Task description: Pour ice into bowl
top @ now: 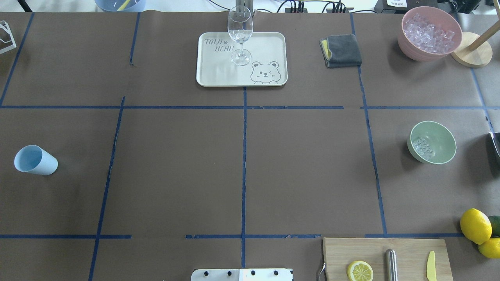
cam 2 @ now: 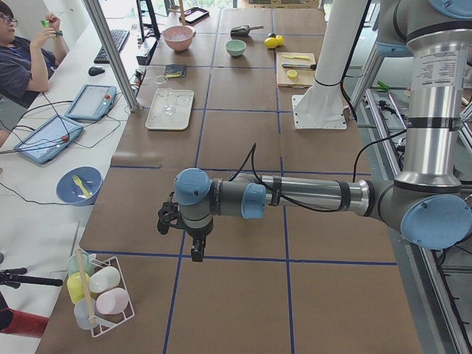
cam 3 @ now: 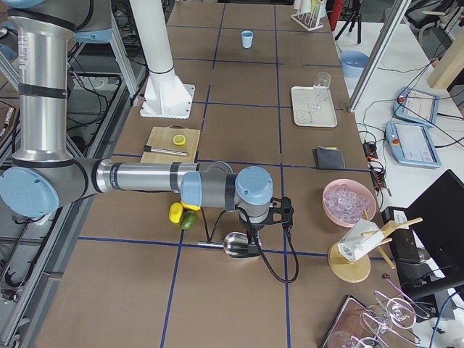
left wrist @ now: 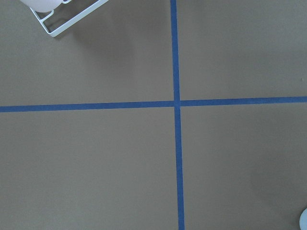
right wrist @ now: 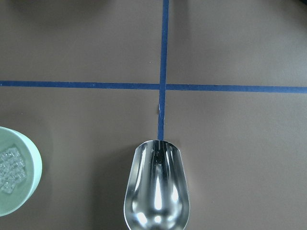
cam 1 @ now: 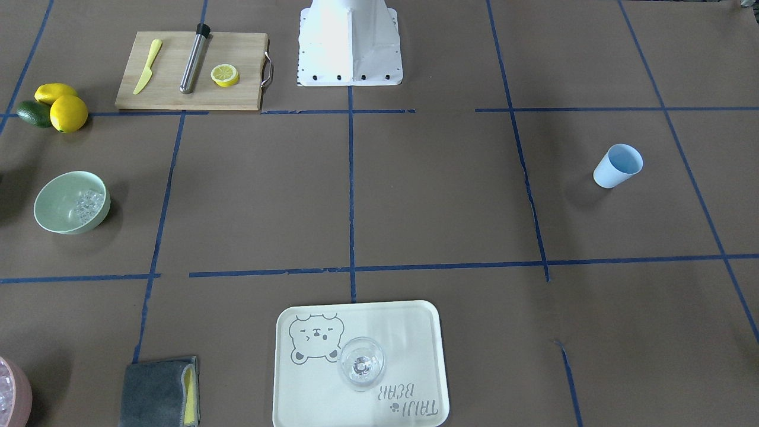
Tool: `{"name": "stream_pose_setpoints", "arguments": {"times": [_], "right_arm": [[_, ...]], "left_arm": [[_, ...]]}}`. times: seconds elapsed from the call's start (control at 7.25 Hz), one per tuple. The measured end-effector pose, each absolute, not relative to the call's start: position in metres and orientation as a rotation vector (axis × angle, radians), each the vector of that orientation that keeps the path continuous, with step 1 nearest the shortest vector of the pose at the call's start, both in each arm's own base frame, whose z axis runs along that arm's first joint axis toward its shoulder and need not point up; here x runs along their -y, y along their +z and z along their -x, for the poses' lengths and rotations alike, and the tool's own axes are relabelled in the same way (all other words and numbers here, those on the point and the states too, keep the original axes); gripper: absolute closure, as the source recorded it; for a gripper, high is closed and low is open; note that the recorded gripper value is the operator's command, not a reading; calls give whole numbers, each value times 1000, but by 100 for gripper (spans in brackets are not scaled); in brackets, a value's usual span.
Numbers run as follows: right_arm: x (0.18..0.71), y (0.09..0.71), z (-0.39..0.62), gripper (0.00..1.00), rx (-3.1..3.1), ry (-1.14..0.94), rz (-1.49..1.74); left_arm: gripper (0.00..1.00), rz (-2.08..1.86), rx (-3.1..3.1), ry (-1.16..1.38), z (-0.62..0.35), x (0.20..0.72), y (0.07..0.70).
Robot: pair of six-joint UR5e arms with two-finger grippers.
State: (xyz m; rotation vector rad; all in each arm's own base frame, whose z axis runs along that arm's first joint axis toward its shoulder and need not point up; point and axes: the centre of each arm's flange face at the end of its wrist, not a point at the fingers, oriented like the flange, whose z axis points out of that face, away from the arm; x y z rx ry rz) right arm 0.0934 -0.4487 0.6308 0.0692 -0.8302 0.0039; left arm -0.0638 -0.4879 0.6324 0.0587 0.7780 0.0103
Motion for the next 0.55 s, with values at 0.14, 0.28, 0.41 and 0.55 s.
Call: {"name": "stream_pose_setpoints", "arguments": {"times": [0.14, 0.28, 0.41, 0.55], "right_arm": [[449, 631, -93, 0, 830, 3, -70], [449, 631, -93, 0, 830, 3, -70], [449, 631, -93, 0, 830, 3, -70], [448, 631, -93, 0, 830, 3, -69]], "left_arm": [[0, -58, -778, 10, 64, 487, 633], [0, -57, -778, 10, 64, 487, 634], [0, -57, -779, 11, 64, 487, 634], [0, -57, -779, 11, 64, 487, 634]]}}
